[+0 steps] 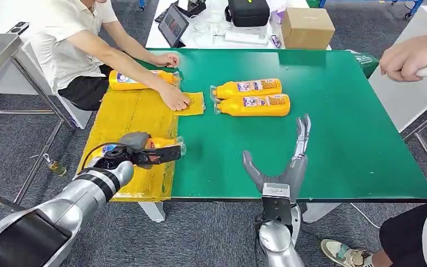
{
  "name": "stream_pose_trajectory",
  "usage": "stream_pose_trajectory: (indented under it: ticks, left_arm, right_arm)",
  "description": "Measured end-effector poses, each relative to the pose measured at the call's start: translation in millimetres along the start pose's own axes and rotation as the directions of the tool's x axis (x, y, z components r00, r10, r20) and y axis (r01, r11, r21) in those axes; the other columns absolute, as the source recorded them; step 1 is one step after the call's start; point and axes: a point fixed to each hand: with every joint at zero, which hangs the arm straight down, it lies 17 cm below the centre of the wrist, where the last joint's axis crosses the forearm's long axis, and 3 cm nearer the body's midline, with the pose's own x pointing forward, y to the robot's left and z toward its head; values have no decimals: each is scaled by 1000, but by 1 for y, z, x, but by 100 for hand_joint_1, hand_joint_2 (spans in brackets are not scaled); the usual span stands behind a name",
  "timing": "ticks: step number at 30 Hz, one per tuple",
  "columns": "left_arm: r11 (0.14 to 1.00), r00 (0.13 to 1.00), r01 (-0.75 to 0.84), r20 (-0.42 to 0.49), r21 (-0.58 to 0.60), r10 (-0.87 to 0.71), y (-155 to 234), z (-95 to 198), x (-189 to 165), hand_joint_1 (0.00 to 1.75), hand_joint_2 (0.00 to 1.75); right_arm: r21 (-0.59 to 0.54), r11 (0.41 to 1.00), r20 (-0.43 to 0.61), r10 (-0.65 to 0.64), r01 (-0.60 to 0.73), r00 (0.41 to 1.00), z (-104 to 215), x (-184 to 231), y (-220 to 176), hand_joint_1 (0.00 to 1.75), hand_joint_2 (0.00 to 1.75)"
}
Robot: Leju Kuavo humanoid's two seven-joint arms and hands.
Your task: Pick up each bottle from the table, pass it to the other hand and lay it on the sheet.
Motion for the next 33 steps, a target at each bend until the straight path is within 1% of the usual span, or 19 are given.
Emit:
stream_pose_trajectory:
  ticks: [4,5,6,7,8,11,14,16,19,23,26,30,33]
  left_arm:
    - [994,996,43,-76,-100,-51,-17,3,-20,175,175]
    - [993,995,43,-84,-106,-52,-17,3,-22,171,175]
    - [993,995,43,-89,-110,-53,-17,3,-24,136,175]
    - [993,994,43,-94,-114,-54,-18,3,-25,7,175]
    - [993,994,37,-97,-116,-49,-18,3,-26,0,175]
    - [990,997,-28,-72,-136,18,-23,3,-20,0,175]
    - [979,994,-106,0,-172,108,-22,3,-5,0,175]
    - [975,992,-108,49,-194,120,-23,5,5,0,175]
    - [974,986,-128,85,-189,146,-21,6,20,0,175]
    - [969,966,-137,188,-204,176,-20,12,52,0,175]
    - [966,955,-140,228,-216,190,-21,16,67,0,175]
    - [955,906,-169,343,-245,248,-20,27,100,0,175]
    - [960,877,-183,407,-212,257,-14,33,120,0,175]
  right_arm:
    - [29,999,-14,-21,21,1000,0,-4,10,0,175]
    - [33,999,-19,-22,22,1000,1,-6,12,0,175]
    - [38,999,-20,-23,24,1000,1,-7,14,0,175]
    - [43,999,-21,-25,25,999,1,-7,16,0,175]
    - [48,998,-22,-27,28,999,1,-8,18,0,175]
    - [61,998,-33,-34,36,999,3,-11,22,0,175]
    - [61,997,-51,-43,46,998,7,-16,23,0,175]
    - [61,997,-57,-47,50,997,10,-19,24,0,175]
    - [64,997,-66,-48,52,997,14,-23,26,0,175]
    - [65,997,-72,-44,49,996,17,-26,26,0,175]
    - [64,997,-79,-43,49,996,19,-28,26,0,175]
    - [49,998,-99,-41,46,994,22,-33,23,0,175]
    - [35,999,-111,-29,33,993,25,-37,18,0,175]
